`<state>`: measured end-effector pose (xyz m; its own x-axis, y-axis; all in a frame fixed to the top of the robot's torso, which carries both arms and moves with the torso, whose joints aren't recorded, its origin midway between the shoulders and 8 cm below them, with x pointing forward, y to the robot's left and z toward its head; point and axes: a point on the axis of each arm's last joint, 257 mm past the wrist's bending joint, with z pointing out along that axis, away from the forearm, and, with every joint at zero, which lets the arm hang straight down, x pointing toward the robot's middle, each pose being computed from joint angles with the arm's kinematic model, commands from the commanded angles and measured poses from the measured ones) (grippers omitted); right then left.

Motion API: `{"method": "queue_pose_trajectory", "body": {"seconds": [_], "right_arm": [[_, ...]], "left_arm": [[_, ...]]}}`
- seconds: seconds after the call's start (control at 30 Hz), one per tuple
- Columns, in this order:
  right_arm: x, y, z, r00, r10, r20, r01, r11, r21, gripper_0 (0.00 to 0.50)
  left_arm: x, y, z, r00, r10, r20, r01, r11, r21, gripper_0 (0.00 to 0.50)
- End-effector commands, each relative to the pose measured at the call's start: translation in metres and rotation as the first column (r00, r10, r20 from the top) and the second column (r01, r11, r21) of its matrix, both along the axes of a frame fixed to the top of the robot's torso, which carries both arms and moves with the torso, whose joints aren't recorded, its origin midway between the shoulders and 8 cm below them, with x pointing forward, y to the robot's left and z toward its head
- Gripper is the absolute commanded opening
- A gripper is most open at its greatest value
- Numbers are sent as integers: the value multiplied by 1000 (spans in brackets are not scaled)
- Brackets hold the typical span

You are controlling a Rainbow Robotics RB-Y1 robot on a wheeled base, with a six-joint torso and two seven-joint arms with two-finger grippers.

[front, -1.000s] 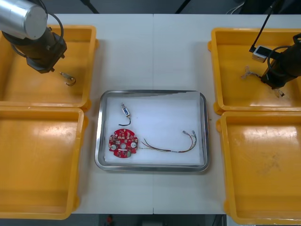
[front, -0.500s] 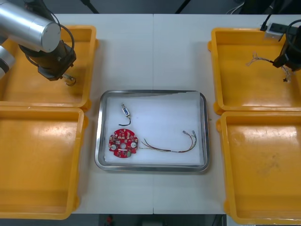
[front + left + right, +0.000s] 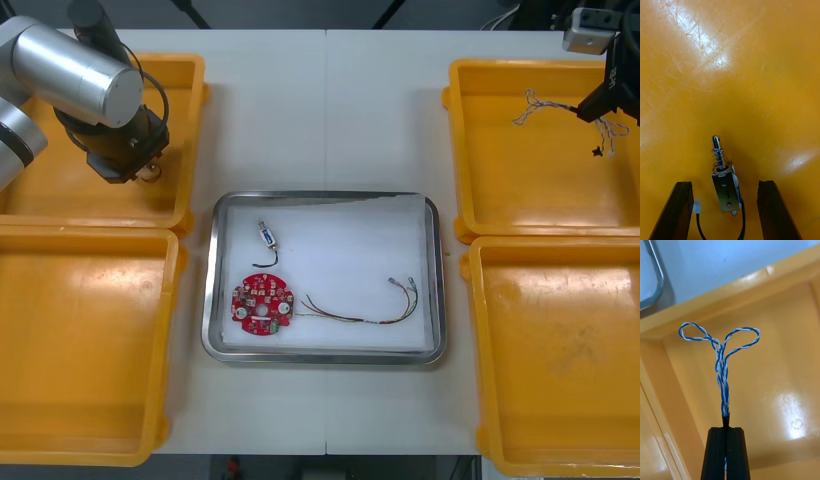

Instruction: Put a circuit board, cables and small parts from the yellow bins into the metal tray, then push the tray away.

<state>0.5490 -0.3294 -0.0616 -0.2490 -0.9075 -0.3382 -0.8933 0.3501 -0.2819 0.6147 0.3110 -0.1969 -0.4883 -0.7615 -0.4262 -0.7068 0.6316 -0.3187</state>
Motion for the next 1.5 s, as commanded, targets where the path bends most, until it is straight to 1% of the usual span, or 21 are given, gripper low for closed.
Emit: {"method": "queue_pose_trajectory", "body": {"seconds": [0.03,0.17,0.33,0.37,0.4,0.43,0.47,0.5,0.53,0.57,0.6,0.83,0.97,1.03,1.07,1.13,1.23,1.27,1.33,1.4,1.5], "right_arm": [[-12,2,18,999,-27,34,25,999,47,0],[-24,26,14,999,-7,44,6,1000,25,0],[-42,57,6,999,21,36,-22,1000,10,0],[-45,61,5,999,24,35,-25,1000,10,0],[-52,75,3,999,33,28,-33,999,13,0],[-54,78,3,999,36,27,-37,999,12,0],[-60,89,0,999,44,23,-44,999,16,0],[-64,97,0,999,48,21,-49,999,17,0],[-64,97,0,999,48,21,-49,999,17,0],[-70,109,-2,998,52,18,-53,998,21,0],[-74,118,-4,998,57,15,-58,998,20,0],[-91,160,-17,998,66,-1,-66,997,31,0],[-103,187,-35,997,80,-23,-80,997,24,0],[-104,190,-39,996,84,-16,-84,996,8,0],[-105,196,-49,995,105,4,-104,994,-36,0],[-105,204,-63,992,122,18,-120,990,-75,0],[-105,216,-80,989,146,28,-143,985,-97,0],[-103,225,-90,986,161,42,-156,981,-112,0],[-101,232,-96,983,173,58,-165,979,-120,0],[-99,242,-107,979,189,77,-177,974,-139,0],[-98,255,-122,975,209,80,-197,971,-139,0]], "left_arm": [[2,-12,-6,999,-43,-7,43,999,-9,500],[3,-11,-10,999,-44,-7,44,999,-12,500],[3,-12,-12,999,-54,-10,54,999,-7,500],[2,-12,-12,998,-56,-12,56,998,-6,486],[2,-12,-14,998,-62,-16,62,998,2,417],[2,-12,-14,998,-65,-17,65,998,5,375],[1,-13,-17,997,-73,-19,73,997,13,262],[2,-13,-17,997,-78,-16,78,997,17,176],[2,-13,-17,997,-78,-16,78,997,17,176],[3,-13,-19,997,-78,-15,79,997,19,47],[3,-12,-19,997,-78,-15,78,997,18,7],[2,-7,-20,996,-82,-20,83,996,31,0],[4,-5,-16,996,-93,-18,94,995,42,0],[4,-4,-12,995,-95,-16,96,994,46,0],[5,-1,-7,995,-96,-19,97,994,51,0],[4,4,2,995,-96,-25,97,993,60,0],[2,10,13,995,-97,-37,99,993,67,0],[0,15,21,992,-112,-55,116,990,82,0],[-3,19,28,990,-120,-69,126,988,90,0],[-7,26,38,987,-132,-89,140,986,91,0],[-11,34,52,983,-149,-104,159,983,88,0]]}}
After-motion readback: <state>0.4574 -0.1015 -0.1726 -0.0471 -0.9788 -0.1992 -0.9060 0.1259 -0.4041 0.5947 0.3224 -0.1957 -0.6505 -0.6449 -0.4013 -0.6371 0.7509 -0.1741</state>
